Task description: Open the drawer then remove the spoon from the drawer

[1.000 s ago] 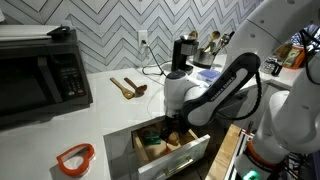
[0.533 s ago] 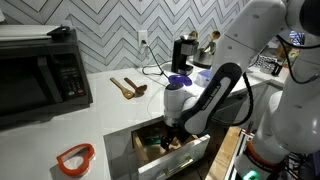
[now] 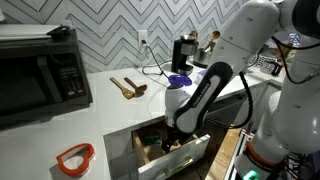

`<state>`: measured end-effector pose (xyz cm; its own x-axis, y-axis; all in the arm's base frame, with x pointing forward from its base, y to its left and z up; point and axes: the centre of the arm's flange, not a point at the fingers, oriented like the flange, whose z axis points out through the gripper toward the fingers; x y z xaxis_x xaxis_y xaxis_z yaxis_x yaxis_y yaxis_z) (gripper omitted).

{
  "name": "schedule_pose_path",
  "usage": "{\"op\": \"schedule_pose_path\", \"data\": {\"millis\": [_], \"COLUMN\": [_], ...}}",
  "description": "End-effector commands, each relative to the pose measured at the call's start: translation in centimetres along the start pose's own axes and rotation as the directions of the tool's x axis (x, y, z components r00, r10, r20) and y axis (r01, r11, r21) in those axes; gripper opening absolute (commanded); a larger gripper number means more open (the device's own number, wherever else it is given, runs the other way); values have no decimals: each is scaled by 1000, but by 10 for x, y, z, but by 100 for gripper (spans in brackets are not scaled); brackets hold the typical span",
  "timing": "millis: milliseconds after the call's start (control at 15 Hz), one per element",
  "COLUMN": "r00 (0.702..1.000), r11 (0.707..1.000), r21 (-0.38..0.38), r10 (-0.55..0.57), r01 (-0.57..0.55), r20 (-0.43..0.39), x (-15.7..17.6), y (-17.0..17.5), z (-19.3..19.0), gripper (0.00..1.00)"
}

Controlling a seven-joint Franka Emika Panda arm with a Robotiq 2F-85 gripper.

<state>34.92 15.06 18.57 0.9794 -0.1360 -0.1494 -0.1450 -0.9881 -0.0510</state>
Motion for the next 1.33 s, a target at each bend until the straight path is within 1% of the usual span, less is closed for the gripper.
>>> {"op": "schedule_pose_path", "data": {"millis": [0, 133, 333, 400, 533, 667, 867, 1067, 1267], "r00": [993, 985, 968, 968, 979, 984, 986, 987, 987], "r11": [999, 997, 996, 997, 997, 998, 995, 986, 980], "r21": [51, 72, 82, 74, 62, 33, -11, -67, -122], "r10": [-23, -28, -43, -44, -52, -64, -101, -147, -160], "r01": [18, 16, 24, 26, 41, 60, 103, 152, 158], "r20": [112, 172, 249, 247, 199, 166, 133, 70, -6], "x": [-22, -25, -33, -34, -32, -33, -36, -34, -29], "y": [8, 10, 11, 11, 7, 2, -2, -7, -14], "z": [-4, -2, 2, 2, 1, -1, 2, 7, 13], "gripper": [100, 100, 100, 100, 100, 100, 100, 100, 100]}}
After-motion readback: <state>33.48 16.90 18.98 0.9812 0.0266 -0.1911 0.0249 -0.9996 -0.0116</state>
